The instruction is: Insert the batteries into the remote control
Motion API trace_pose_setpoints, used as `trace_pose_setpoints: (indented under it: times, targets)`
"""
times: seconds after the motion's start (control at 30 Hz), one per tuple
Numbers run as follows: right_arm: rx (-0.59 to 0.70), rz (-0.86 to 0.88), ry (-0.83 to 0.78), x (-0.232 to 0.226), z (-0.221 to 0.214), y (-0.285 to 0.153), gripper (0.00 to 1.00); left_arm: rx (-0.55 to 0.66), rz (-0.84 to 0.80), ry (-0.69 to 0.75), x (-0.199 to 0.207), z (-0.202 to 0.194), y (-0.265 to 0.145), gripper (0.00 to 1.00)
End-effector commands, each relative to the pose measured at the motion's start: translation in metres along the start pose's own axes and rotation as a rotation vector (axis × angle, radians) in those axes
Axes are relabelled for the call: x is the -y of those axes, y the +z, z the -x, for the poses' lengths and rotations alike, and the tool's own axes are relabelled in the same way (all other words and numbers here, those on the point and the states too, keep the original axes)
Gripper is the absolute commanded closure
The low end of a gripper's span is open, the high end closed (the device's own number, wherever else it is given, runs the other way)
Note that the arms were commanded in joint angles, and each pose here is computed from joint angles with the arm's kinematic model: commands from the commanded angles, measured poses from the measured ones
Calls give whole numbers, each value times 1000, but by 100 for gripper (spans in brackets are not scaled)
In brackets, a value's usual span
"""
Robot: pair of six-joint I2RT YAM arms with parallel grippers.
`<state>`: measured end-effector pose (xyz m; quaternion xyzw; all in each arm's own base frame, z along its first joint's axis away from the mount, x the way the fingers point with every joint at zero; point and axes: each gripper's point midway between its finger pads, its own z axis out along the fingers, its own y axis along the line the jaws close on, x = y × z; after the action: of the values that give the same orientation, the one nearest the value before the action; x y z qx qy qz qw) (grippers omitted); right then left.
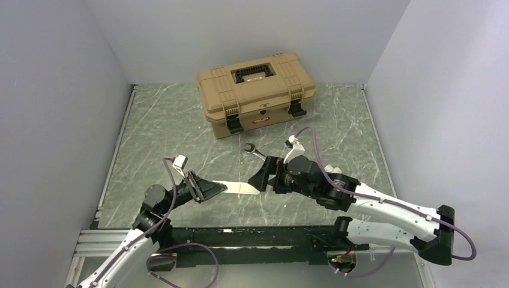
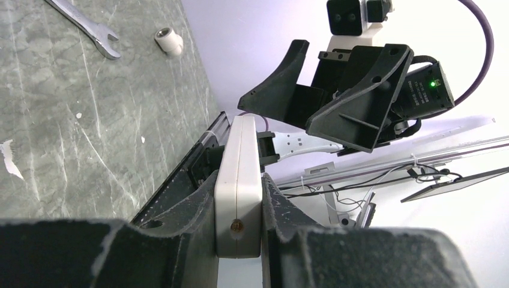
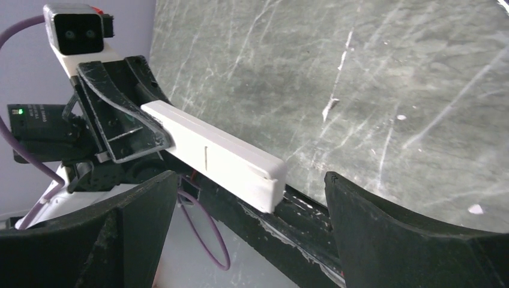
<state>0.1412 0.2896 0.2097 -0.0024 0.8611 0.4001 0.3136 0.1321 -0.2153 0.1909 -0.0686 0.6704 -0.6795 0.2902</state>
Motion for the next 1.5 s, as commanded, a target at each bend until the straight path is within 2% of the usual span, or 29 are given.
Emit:
trace_pose_setpoints:
  times: [0.0, 0.17, 0.27, 0.3, 0.37, 0.53, 0.87, 1.47]
  targets:
    - [22, -87, 14, 17, 4, -14, 7, -23, 24, -9, -27, -12, -4, 100]
    - [-4, -128, 13, 23, 1, -18, 20, -20, 42, -5, -30, -12, -4, 100]
    - [-18, -122, 13, 19, -1, -17, 34, -18, 46, -5, -31, -12, -4, 100]
    - [-23, -124, 13, 19, -1, -17, 33, -17, 46, -6, -31, -11, -4, 100]
    - [-38, -118, 9, 16, -3, -16, 40, -15, 47, -6, -32, -11, -4, 100]
    - [-42, -83, 16, 5, -3, -12, 50, -21, 51, 0, -32, -11, -4, 100]
    - [-76, -80, 4, -3, -9, -5, 65, -21, 72, 15, -35, -11, -4, 100]
    - [-121, -121, -12, 2, -22, 1, 65, -20, 73, 18, -34, -10, -3, 100]
